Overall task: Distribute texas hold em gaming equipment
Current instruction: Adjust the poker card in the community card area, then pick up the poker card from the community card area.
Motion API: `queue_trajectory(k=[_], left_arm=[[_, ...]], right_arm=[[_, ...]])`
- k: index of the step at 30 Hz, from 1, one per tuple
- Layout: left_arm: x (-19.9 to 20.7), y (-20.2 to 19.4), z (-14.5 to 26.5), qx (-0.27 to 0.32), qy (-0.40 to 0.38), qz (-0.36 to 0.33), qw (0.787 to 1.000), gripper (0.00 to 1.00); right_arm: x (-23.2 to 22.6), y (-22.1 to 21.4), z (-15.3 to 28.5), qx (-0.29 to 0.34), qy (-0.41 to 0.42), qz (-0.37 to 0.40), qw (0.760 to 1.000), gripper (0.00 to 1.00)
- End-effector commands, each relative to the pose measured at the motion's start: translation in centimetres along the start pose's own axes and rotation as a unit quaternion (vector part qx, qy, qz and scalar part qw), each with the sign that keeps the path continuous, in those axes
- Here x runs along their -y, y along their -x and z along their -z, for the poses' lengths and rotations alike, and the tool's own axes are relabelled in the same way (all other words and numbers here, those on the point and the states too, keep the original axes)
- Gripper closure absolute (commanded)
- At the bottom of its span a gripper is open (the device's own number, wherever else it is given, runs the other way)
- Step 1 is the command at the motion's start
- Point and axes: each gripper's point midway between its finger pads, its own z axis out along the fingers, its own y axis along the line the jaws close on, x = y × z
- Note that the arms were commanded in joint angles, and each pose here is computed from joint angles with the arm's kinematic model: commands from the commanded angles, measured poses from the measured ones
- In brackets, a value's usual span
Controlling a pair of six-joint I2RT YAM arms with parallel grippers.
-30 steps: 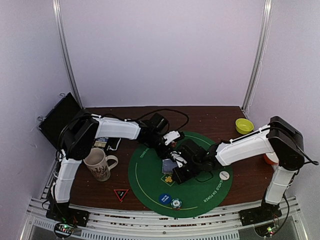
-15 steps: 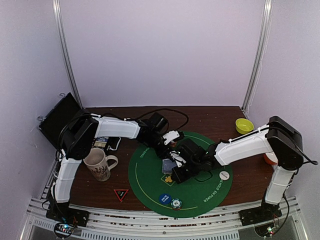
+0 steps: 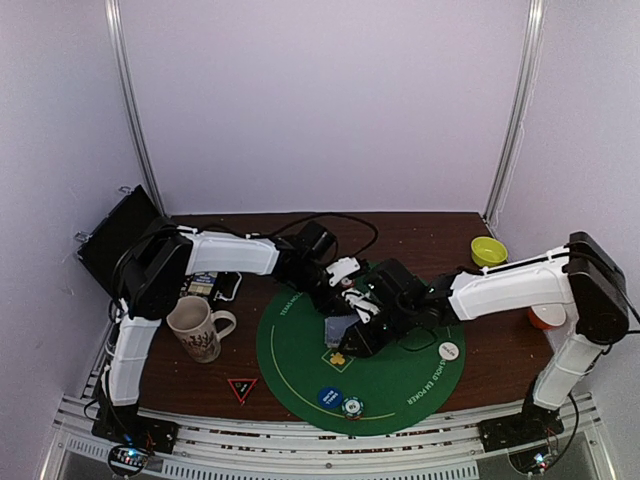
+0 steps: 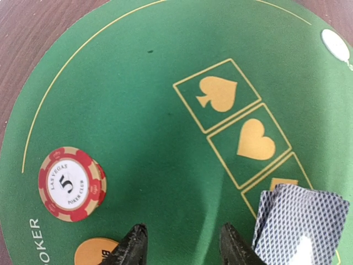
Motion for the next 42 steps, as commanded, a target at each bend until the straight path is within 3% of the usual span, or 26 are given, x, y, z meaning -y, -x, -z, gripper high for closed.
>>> queue_trajectory(k=[1,5,8,10,11,12,15,18,20,23,29,39,42], left_arm=[[0.5,2.9,3.2,0.041,-0.005,-0.022,0.999,0.52],[-0.5,4.2,5.0,0.055,0.019,-0.015,0.998,0.5],[-2.6,4.3,6.9,0.055,0.056,0.022,0.997,0.46],[-3.9,4.1,8.6,0.061,0.071,0.059,0.994,0.42],[-4.4,3.6,9.3,0.061,0.078,0.074,0.992,0.35],[-4.6,3.4,10.2,0.067,0.084,0.084,0.991,0.3],[-4.6,2.9,12.4,0.08,0.106,0.099,0.986,0.19],[-4.3,2.3,14.1,0.084,0.123,0.107,0.983,0.12],[-4.1,1.6,14.7,0.082,0.13,0.107,0.982,0.11],[-4.0,-0.1,14.3,0.065,0.137,0.107,0.983,0.1],[-3.6,-1.4,13.6,0.044,0.13,0.088,0.987,0.11],[-3.2,-2.5,13.8,0.038,0.122,0.076,0.989,0.07],[-3.5,-2.4,13.8,0.04,0.119,0.08,0.989,0.02]], right_arm=[[-3.5,1.0,4.2,0.005,0.06,0.073,0.996,0.57],[-2.8,2.5,6.6,0.016,0.012,0.132,0.991,0.31],[-1.7,4.0,7.6,0.038,-0.011,0.186,0.982,0.22],[-0.9,5.0,8.0,0.059,-0.02,0.224,0.973,0.13],[-0.5,5.5,8.2,0.068,-0.029,0.244,0.967,0.03],[0.1,6.1,8.2,0.081,-0.04,0.259,0.962,0.0],[2.1,7.1,7.6,0.088,-0.072,0.305,0.946,0.0],[3.7,5.7,5.7,0.015,-0.059,0.351,0.934,0.0],[3.1,4.6,4.8,-0.023,-0.006,0.38,0.925,0.0],[2.9,4.1,3.9,-0.032,0.031,0.386,0.921,0.0],[4.0,5.0,2.7,-0.011,0.04,0.378,0.925,0.0],[5.4,3.3,0.8,-0.039,0.041,0.391,0.919,0.0],[5.9,2.9,0.0,-0.052,0.042,0.387,0.92,0.0]])
